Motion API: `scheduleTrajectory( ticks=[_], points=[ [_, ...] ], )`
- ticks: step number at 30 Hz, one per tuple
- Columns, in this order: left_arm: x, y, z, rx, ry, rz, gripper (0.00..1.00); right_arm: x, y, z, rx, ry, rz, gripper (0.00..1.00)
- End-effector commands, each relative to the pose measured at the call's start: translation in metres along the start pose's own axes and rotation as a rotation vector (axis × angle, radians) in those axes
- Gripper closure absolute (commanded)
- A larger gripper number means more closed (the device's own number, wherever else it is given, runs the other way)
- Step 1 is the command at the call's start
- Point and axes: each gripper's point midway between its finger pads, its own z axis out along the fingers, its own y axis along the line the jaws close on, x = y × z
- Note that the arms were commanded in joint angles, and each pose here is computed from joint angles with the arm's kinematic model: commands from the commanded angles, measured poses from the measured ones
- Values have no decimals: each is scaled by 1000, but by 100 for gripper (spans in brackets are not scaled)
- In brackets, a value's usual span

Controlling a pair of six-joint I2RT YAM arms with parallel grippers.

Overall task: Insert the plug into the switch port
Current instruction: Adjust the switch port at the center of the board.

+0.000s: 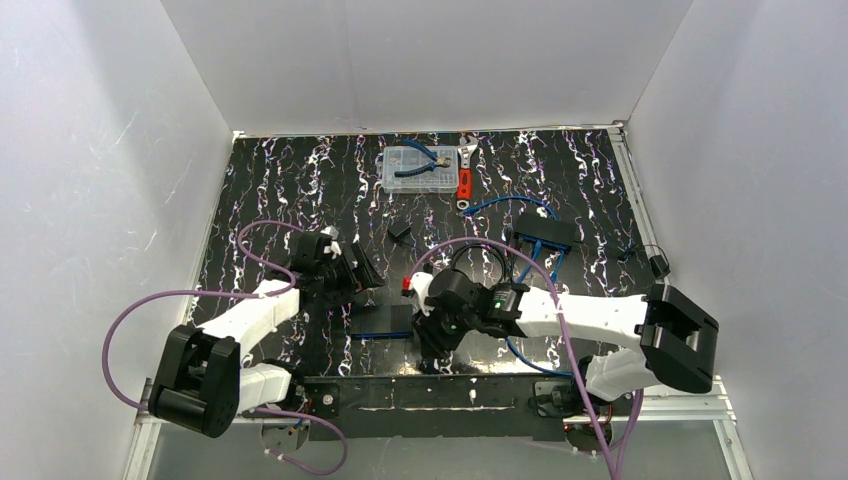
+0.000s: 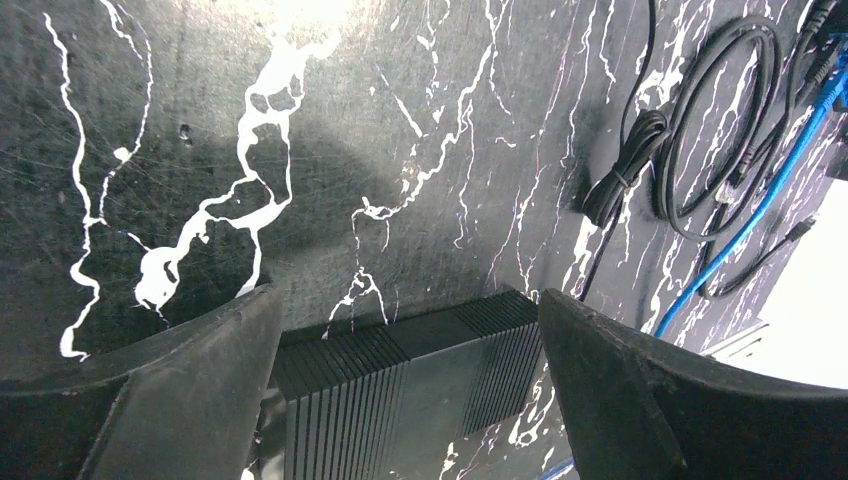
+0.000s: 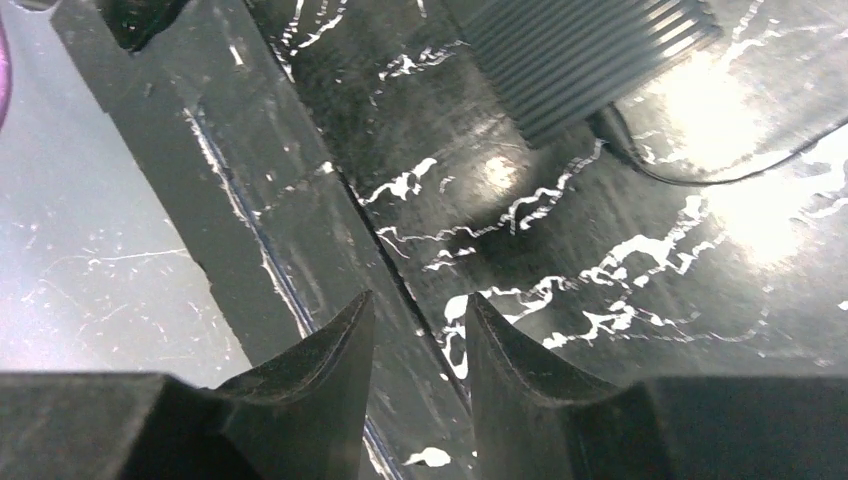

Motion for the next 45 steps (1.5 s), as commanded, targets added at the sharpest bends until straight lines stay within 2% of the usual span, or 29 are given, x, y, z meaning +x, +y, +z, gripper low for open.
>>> scheduleTrajectory(
  ticks=[1,12,24,29,38,45],
  points=[
    [11,1,4,39,38,-11,2,-11,19,12,-68,-35,4,56],
    [46,12,-1,77,104,-49,8,-20,16,51,-62,-38,81,59],
    [76,14,-14,149,150,-109,13,-24,-37,66,197,-75,179,59],
    [83,15,-18,171,145,-122,14,-41,-60,66,273,-100,189,59],
    [79,17,-18,161,119,-112,13,-73,-86,71,297,-112,178,59],
    [69,2,-22,200,113,-97,12,-76,-108,35,424,-115,110,55]
  ],
)
